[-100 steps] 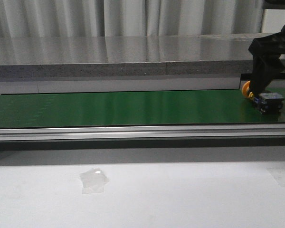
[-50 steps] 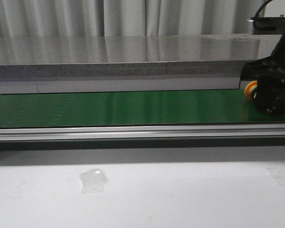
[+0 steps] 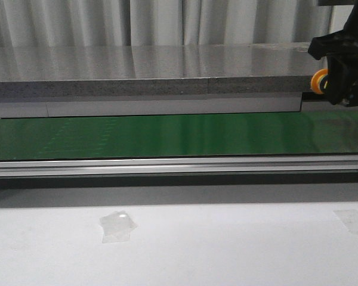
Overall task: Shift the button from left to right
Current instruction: 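Lift the button with the right gripper over the green bin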
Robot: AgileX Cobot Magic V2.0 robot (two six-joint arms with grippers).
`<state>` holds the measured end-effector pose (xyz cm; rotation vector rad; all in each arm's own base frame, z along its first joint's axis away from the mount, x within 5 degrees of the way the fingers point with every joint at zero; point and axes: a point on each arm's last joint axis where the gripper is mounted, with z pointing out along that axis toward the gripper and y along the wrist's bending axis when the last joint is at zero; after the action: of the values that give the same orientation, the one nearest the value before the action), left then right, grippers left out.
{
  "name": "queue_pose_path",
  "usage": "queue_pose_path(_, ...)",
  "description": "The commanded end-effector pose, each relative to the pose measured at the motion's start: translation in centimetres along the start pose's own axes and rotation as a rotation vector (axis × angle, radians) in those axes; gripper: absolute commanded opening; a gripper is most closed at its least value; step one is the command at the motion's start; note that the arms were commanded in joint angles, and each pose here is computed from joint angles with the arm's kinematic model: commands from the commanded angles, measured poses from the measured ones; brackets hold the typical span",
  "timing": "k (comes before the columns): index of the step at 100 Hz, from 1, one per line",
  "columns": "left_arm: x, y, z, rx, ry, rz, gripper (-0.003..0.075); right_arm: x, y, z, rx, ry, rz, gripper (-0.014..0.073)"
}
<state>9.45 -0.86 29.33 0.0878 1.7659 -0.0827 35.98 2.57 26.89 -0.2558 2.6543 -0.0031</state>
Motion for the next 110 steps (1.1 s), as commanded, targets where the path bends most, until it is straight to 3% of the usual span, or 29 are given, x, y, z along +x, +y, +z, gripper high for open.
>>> queue_pose_path(1, -1.3, 0.2, -0.2, -0.027, -0.066, -0.026, -0.002, -1.1, -2.0, -3.4, 0.069, -0.118, 0.009, 0.0051)
queue_pose_path(33, -1.3, 0.2, -0.2, -0.027, -0.066, -0.026, -0.002, 1.1, -10.6, -5.3, 0.215, -0.148, 0.19, 0.0051)
queue_pose_path(54, -1.3, 0.2, -0.2, -0.027, -0.066, -0.026, -0.002, 2.2, -14.7, -5.8, 0.309, -0.199, 0.187, 0.0051)
queue_pose_path(78, -1.3, 0.2, -0.2, -0.027, -0.066, -0.026, -0.002, 3.1, -17.1, -3.6, 0.33, -0.162, 0.204, 0.0051)
queue_pose_path(110, -1.3, 0.2, -0.2, -0.027, -0.066, -0.026, -0.002, 4.1, -17.9, 1.5, 0.276, -0.038, 0.218, 0.0051)
